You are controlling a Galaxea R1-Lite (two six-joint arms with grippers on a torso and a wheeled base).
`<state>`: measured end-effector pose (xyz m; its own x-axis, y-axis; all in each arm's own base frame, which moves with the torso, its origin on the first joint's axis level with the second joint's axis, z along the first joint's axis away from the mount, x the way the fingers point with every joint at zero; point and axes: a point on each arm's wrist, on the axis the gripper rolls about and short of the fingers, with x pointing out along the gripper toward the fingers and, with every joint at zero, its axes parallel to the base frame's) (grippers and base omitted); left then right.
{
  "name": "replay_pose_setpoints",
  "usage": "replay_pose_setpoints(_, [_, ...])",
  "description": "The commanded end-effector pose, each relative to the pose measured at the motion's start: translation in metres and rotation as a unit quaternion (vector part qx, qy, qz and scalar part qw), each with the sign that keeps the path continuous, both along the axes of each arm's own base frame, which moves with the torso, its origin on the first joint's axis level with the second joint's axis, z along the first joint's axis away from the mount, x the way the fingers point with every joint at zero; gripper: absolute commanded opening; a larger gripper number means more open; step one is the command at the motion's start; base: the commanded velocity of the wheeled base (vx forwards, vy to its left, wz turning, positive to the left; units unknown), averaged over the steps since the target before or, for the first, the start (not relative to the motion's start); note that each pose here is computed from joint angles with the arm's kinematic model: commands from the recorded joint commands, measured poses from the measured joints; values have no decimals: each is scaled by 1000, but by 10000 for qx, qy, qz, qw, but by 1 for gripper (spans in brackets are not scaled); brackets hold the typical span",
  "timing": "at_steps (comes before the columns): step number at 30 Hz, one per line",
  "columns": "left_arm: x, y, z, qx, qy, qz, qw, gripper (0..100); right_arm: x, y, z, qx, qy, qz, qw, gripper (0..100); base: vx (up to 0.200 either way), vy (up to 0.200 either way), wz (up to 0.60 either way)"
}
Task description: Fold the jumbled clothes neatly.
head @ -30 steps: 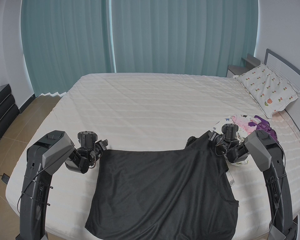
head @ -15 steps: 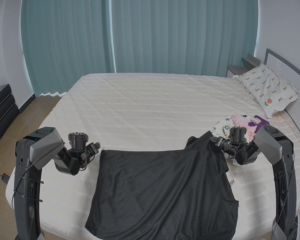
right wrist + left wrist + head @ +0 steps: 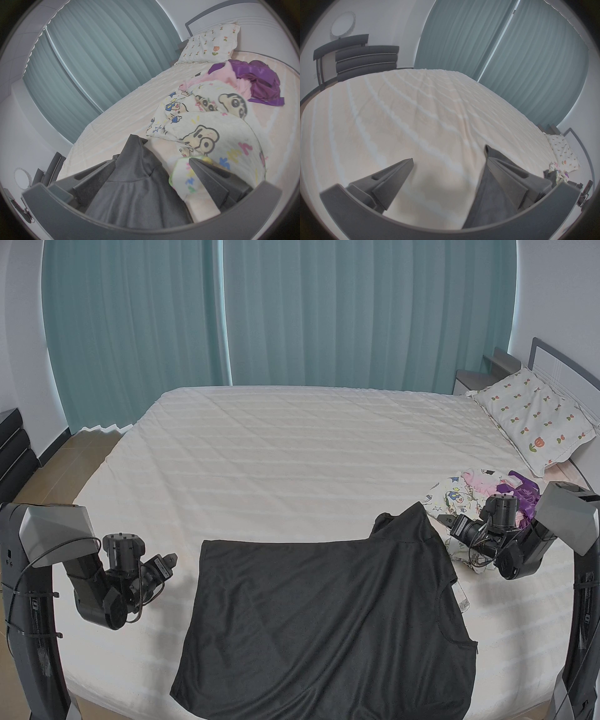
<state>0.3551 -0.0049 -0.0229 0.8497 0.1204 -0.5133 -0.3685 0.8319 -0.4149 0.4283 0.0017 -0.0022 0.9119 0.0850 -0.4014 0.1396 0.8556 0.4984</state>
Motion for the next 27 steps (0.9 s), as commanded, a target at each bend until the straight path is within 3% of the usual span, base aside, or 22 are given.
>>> replay_pose_setpoints(1, [-70,-15,18,-275,-100,-217,9993,100,-56,-3,38,190,-147,-130,9996,100,0,0,0])
replay_pose_setpoints(6, [-117,-28,14,-590,191,-402,9973,100,-103,-3,39,616,37,-320,9976,100,-80,0,0])
replay_pose_setpoints(13, [-138,-31,12,-1106,551,-427,9914,100,-162,-3,33,868,341,-475,9945,100,-200,0,0])
replay_pose_setpoints(17, [-139,-31,11,-1234,602,-439,9896,100,-174,-4,31,1046,385,-576,9921,100,-200,0,0])
replay_pose_setpoints(19, [-140,-33,10,-1277,638,-453,9887,100,-181,-1,26,1311,528,-668,9877,100,-200,0,0])
replay_pose_setpoints(27, [-144,-42,-9,-1245,1076,-569,9847,100,-193,-1,14,1404,869,-712,9837,100,-200,0,0])
